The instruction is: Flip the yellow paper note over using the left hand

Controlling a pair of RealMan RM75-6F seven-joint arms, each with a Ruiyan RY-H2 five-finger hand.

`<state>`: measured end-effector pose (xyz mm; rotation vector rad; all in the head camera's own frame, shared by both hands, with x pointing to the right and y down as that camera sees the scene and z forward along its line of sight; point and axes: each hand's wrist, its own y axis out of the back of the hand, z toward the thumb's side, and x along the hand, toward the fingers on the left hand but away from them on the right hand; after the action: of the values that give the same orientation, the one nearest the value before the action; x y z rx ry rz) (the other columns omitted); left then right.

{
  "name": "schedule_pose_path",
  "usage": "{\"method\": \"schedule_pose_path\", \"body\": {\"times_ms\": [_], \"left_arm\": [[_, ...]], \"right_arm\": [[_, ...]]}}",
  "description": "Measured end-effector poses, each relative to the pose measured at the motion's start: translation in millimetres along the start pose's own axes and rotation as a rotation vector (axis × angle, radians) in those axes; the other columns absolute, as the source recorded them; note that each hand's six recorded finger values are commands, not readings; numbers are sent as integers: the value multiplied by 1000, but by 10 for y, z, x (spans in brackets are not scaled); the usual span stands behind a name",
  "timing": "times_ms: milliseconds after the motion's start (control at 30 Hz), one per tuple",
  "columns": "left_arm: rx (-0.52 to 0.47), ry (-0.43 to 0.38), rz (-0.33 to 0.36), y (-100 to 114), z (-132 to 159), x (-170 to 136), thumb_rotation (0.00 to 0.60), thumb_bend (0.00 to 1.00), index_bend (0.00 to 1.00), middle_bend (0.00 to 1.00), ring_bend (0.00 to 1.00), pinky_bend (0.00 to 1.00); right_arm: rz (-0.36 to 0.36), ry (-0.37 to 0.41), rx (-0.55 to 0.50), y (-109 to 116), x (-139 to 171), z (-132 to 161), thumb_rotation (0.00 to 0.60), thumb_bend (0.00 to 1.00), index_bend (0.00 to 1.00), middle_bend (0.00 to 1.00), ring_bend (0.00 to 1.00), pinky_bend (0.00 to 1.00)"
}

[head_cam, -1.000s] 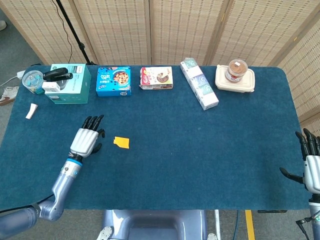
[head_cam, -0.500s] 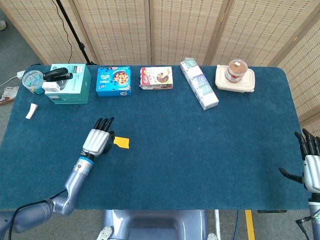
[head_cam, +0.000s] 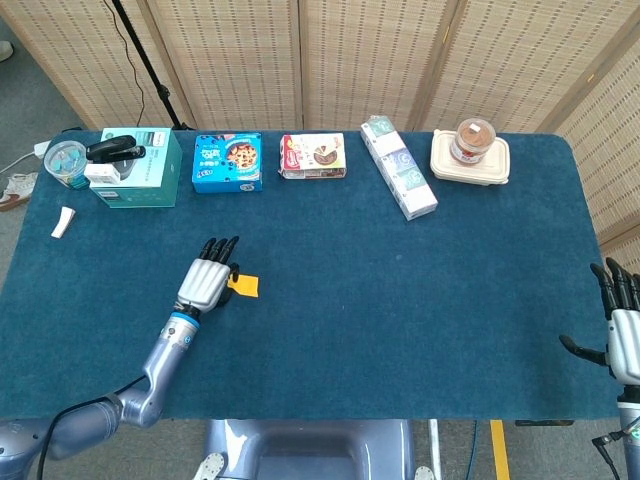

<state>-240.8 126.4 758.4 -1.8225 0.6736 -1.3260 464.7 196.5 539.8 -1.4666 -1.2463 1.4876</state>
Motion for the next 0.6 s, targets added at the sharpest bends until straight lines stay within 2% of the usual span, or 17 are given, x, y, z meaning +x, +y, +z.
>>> {"method": "schedule_pose_path", "body": {"times_ms": [600], "left_arm": [[22, 14, -5, -6, 17, 54, 600, 352, 616, 0, 0, 0]], "right_arm": [[-3, -7, -13, 24, -8, -28, 600, 0, 0, 0, 0, 0]]}}
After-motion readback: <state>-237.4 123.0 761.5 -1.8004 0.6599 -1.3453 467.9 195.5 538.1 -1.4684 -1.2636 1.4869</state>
